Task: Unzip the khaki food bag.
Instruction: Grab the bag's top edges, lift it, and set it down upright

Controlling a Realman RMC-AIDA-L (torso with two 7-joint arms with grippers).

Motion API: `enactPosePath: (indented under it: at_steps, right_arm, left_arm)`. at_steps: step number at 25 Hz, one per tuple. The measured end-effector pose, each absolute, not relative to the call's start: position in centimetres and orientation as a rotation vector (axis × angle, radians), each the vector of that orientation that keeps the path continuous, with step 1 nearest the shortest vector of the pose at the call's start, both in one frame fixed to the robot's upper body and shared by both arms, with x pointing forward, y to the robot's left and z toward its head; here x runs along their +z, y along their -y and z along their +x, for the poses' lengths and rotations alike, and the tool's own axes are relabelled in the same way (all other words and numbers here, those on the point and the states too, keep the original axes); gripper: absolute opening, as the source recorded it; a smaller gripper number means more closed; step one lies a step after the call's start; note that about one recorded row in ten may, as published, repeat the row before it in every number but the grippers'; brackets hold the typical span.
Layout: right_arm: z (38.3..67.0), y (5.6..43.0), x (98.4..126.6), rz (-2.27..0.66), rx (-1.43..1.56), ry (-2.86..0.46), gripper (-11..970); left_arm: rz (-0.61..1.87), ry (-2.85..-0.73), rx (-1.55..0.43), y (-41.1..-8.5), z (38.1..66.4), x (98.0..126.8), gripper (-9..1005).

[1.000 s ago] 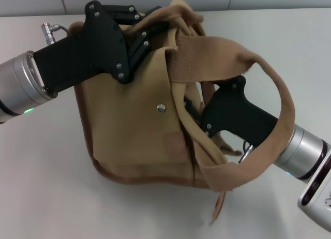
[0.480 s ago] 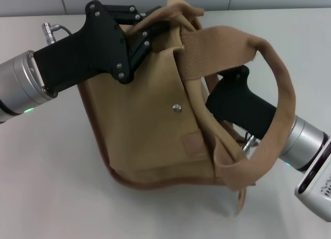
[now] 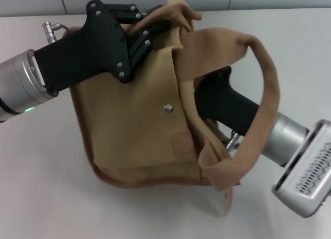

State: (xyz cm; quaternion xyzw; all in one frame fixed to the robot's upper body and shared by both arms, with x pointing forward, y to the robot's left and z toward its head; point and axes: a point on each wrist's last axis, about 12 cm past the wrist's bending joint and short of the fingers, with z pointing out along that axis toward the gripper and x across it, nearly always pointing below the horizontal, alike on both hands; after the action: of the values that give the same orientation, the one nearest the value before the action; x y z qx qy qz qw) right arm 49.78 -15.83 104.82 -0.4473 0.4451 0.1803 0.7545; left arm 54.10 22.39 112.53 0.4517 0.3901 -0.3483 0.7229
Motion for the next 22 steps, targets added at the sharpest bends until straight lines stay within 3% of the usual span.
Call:
enactPosePath:
  at_steps: [10,12,22]
  right_arm:
    - [49.8,14.8,104.7,-0.973,0.374,-0.993,148]
    - [49.1,15.5,104.3,-0.969,0.376,-0.999,2]
    - [44.8,20.6,102.5,-0.891,0.446,-1.073,47]
  left_arm:
    - [0.991,-0.859,-0.770,-22.4,54.1,112.6,58]
    - [0.973,-0.857,-0.763,-22.5,54.1,112.7,58]
    - [0.950,-0.853,-0.747,-22.7,54.5,112.9,58]
